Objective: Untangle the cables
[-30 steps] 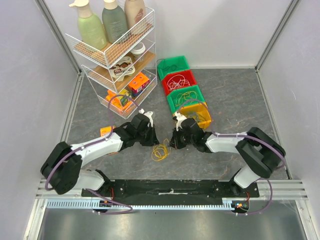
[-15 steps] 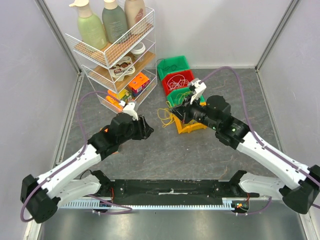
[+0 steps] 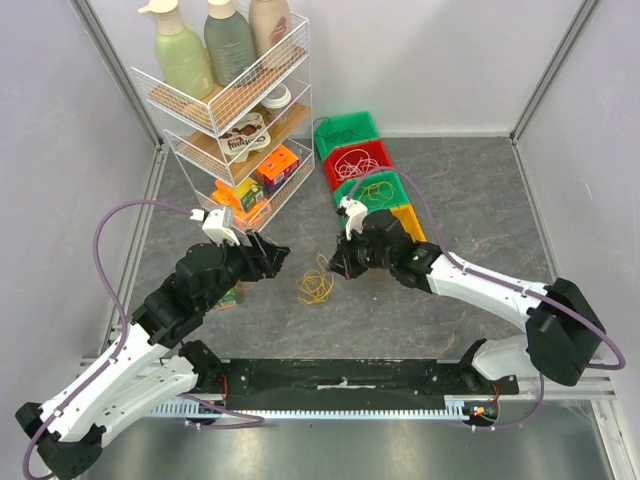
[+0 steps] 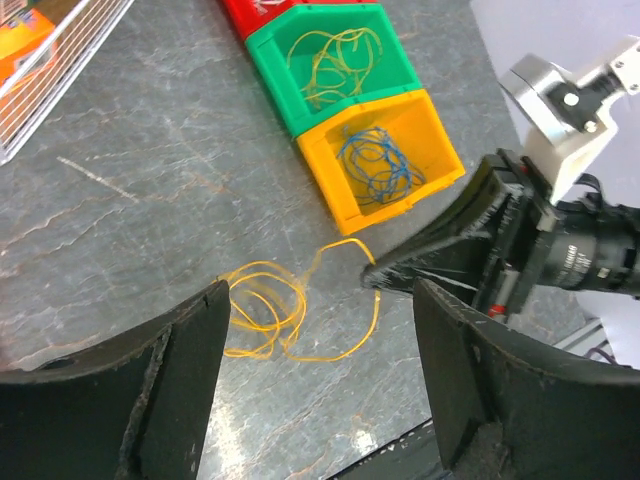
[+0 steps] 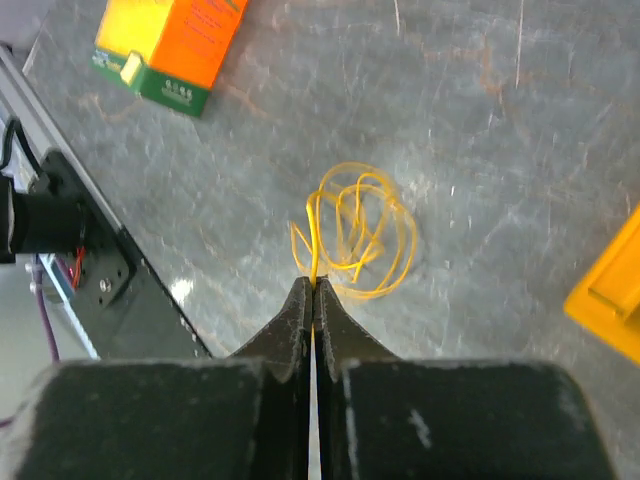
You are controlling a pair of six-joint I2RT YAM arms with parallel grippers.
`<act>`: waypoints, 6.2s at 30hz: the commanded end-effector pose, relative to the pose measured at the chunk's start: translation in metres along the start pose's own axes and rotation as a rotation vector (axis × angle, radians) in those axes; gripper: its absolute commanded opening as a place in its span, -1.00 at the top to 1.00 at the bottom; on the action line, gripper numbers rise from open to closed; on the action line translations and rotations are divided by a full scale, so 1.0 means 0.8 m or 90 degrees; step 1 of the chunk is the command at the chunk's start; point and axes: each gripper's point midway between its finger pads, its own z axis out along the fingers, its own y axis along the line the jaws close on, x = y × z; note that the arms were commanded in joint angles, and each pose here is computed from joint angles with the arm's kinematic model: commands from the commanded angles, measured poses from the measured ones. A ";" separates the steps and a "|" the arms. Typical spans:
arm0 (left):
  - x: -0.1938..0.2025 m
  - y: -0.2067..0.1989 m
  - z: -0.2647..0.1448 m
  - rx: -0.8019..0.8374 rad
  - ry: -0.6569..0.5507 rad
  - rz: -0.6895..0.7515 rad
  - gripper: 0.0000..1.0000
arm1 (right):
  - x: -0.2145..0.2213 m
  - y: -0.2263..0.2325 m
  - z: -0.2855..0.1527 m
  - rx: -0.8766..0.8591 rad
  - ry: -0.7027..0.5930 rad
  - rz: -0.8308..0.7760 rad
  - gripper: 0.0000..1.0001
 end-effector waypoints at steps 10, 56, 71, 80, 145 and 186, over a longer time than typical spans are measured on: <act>0.032 -0.011 0.020 0.030 0.074 -0.005 -0.53 | -0.120 0.093 -0.066 -0.114 -0.112 -0.094 1.00; 0.104 0.006 0.089 0.025 0.217 -0.048 0.49 | -0.219 0.207 -0.203 -0.279 -0.265 -0.166 1.00; 0.139 0.050 0.075 -0.018 0.242 -0.045 0.74 | -0.270 0.250 -0.281 -0.316 -0.381 -0.234 1.00; 0.138 0.083 0.052 -0.079 0.220 -0.038 0.96 | -0.263 0.218 -0.278 -0.229 -0.381 -0.236 1.00; -0.077 -0.179 -0.071 0.521 -0.017 0.141 -0.68 | -0.216 0.176 -0.224 -0.170 -0.276 -0.211 1.00; -0.092 -0.149 -0.009 0.237 -0.003 0.001 0.96 | -0.117 0.021 -0.151 0.112 -0.154 -0.122 -0.76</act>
